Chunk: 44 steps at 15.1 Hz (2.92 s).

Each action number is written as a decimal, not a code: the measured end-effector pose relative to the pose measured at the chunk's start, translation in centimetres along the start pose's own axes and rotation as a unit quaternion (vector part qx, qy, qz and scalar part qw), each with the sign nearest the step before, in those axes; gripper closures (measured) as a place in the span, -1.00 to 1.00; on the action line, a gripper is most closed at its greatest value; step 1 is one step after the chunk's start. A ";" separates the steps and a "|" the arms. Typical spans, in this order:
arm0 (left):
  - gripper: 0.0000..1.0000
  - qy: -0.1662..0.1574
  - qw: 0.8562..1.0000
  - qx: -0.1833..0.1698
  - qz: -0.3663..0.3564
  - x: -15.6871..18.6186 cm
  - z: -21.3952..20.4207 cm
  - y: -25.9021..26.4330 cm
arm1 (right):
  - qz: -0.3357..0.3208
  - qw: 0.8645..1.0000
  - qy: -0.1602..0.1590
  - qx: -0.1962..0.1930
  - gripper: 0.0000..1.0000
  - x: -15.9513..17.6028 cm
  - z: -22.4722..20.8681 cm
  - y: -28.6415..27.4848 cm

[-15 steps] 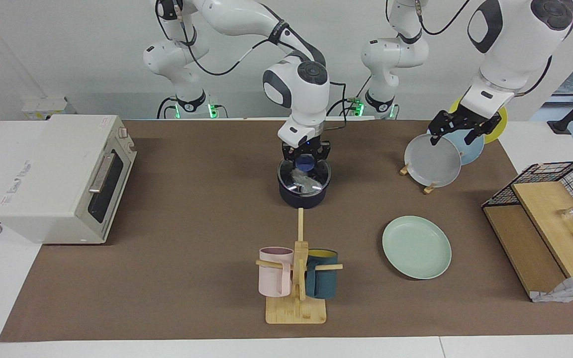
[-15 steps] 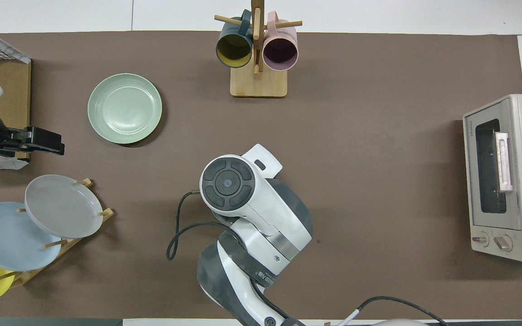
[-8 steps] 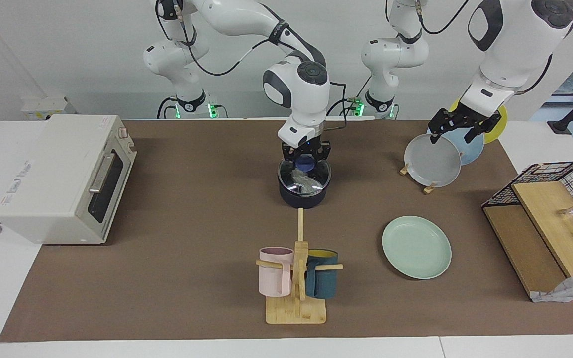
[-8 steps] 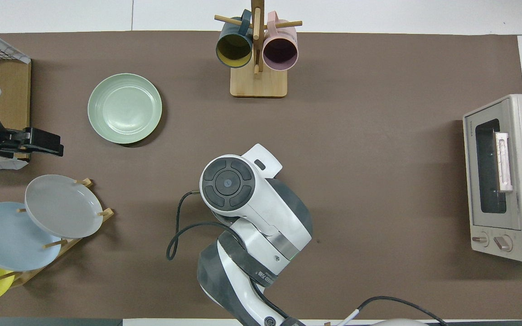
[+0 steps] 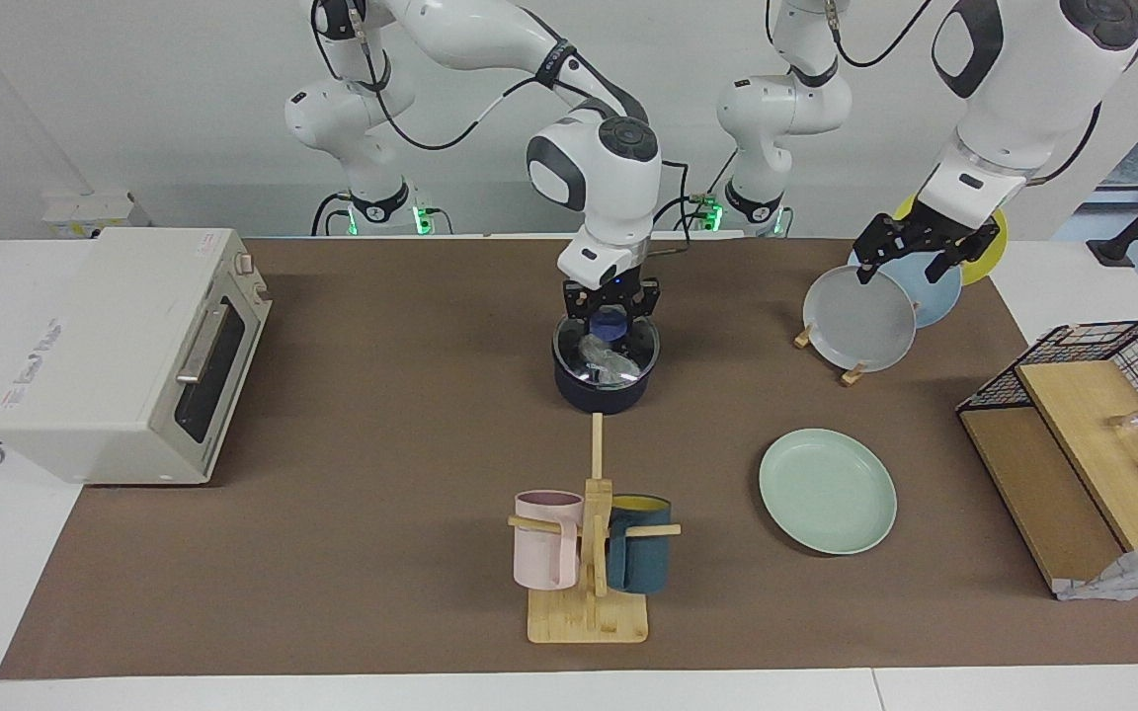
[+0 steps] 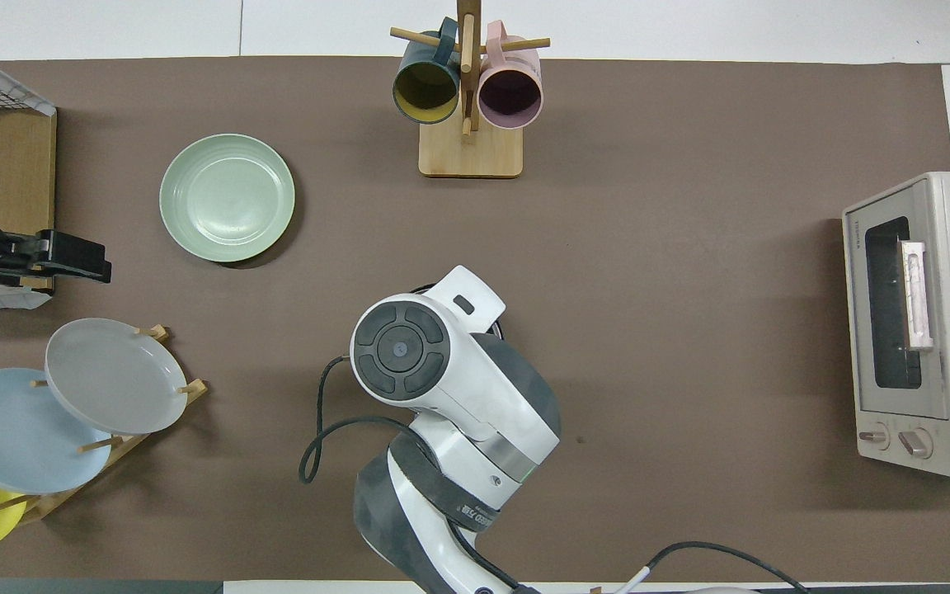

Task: Transfer vermicelli from plate to pot
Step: 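Carry the glass lid over the pot with the right gripper and lower it, then release the lid on the pot and withdraw the right gripper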

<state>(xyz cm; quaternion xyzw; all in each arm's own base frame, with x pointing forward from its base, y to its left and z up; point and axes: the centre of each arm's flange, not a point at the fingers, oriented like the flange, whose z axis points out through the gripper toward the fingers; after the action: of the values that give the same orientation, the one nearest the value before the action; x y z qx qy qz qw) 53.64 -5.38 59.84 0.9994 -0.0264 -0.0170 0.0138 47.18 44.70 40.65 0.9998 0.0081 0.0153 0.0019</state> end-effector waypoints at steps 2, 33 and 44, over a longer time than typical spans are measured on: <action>-1.00 0.000 1.000 0.000 0.000 0.0 -0.1 0.0 | 0.000 1.000 0.000 0.000 -0.34 0.0 0.0 0.0; -1.00 0.001 0.999 0.031 0.007 -0.1 -0.1 0.3 | -0.065 0.997 -0.029 -0.018 -1.00 9.8 -22.4 37.2; -1.00 0.000 1.000 0.010 0.002 -0.2 -0.1 0.3 | -0.062 0.996 -0.059 -0.015 -1.00 10.0 -19.9 43.4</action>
<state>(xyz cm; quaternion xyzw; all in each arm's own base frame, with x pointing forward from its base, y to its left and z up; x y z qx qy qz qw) 53.48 -5.64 59.97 0.9994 -0.0287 -0.0170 0.0034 57.22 1.54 60.99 0.9964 0.0698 -0.0440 0.0188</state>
